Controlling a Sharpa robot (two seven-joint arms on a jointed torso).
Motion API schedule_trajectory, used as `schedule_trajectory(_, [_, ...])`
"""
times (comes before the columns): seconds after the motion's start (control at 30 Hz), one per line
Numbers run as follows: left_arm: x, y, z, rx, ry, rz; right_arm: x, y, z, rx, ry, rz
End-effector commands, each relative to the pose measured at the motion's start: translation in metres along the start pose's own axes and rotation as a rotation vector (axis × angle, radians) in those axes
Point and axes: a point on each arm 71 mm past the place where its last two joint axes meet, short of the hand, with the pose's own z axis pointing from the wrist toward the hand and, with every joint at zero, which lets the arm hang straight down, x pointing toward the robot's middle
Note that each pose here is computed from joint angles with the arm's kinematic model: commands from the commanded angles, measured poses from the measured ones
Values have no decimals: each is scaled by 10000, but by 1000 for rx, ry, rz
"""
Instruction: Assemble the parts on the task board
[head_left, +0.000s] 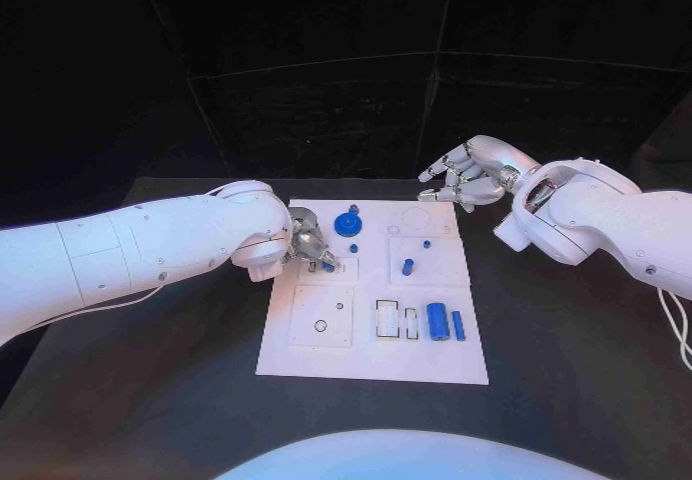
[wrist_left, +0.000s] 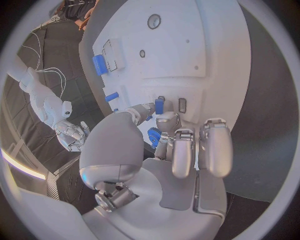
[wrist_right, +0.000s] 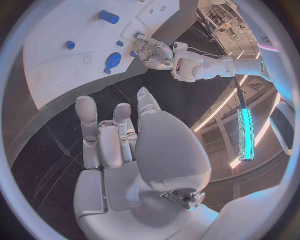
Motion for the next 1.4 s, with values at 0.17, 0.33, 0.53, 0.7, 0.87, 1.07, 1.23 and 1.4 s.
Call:
schedule_trajectory(0.17, [28,21,6,-20,16,31,-4,17,4,-9,2,-6])
schedule_trajectory(0.33, [25,25,8,-21,13,29,-3,18,5,-9,2,-6])
schedule_trajectory(0.53, [31,18,6,-20,16,31,-1,21,8,-10,3,-7])
schedule_trajectory(0.7, [37,12,4,-18,20,34,0,21,9,-10,3,-8])
schedule_trajectory(0.87, [39,10,3,-16,22,36,1,22,11,-10,3,-8])
schedule_trajectory(1.07, [32,17,9,-16,24,38,2,23,13,-10,3,-9])
schedule_trajectory(1.23, [30,8,19,-18,29,42,3,24,14,-10,4,-10])
schedule_trajectory(1.4, [34,-8,33,-23,38,50,9,28,15,-10,7,-10])
